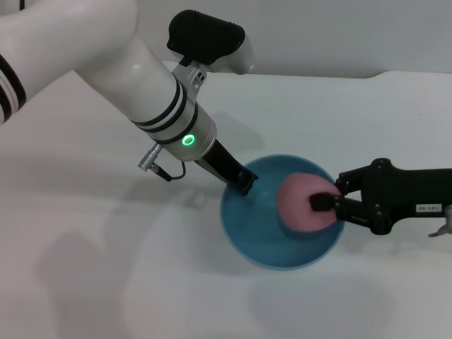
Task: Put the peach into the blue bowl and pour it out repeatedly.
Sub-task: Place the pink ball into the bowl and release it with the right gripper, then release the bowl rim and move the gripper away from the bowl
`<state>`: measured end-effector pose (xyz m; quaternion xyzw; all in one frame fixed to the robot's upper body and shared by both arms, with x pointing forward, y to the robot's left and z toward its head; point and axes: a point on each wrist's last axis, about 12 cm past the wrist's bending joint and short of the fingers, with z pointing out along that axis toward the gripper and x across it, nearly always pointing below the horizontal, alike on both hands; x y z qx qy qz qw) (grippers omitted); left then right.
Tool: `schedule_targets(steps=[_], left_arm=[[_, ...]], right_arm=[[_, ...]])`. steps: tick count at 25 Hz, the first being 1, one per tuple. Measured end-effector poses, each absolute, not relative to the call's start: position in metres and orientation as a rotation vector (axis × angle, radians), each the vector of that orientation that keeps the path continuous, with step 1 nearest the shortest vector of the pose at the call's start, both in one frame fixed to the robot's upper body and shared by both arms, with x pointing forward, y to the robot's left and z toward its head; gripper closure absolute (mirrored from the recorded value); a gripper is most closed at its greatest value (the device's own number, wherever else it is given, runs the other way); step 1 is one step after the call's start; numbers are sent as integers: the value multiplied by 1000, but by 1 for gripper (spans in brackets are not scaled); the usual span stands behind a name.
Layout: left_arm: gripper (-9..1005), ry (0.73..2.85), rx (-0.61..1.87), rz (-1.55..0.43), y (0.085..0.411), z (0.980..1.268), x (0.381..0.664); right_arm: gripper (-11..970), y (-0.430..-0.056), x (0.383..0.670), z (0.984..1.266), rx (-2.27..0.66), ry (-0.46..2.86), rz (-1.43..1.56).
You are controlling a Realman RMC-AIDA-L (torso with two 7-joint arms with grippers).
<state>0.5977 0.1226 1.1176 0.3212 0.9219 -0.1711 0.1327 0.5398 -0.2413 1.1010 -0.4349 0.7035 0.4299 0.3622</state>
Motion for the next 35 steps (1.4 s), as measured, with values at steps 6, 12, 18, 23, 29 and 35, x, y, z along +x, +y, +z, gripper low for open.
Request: schedule_targets(steps=[6,12,18,23,29,35], left_arm=[[996,2684,957,-511,119,1119,594],[996,2682,959,-513,119,1120,595],[996,2678,973,-508,116,1123,596],[997,2667,1022,-488,109,1124,595],[997,2639,1114,-465,94,1118,588],[996,2645,1122,-467,89,1109,586]], right_arm=[[751,-238,542,1097,-1150,1839,1084],[522,-239,542,1097,-1149,1861,1085],[396,-245,547,1102,-1091,1899,1063],[396,-282,550,1112,-818,1891,997],[396,-334,532,1105,-470,1847,939],[396,-357,513,1096,-337,1854,898]])
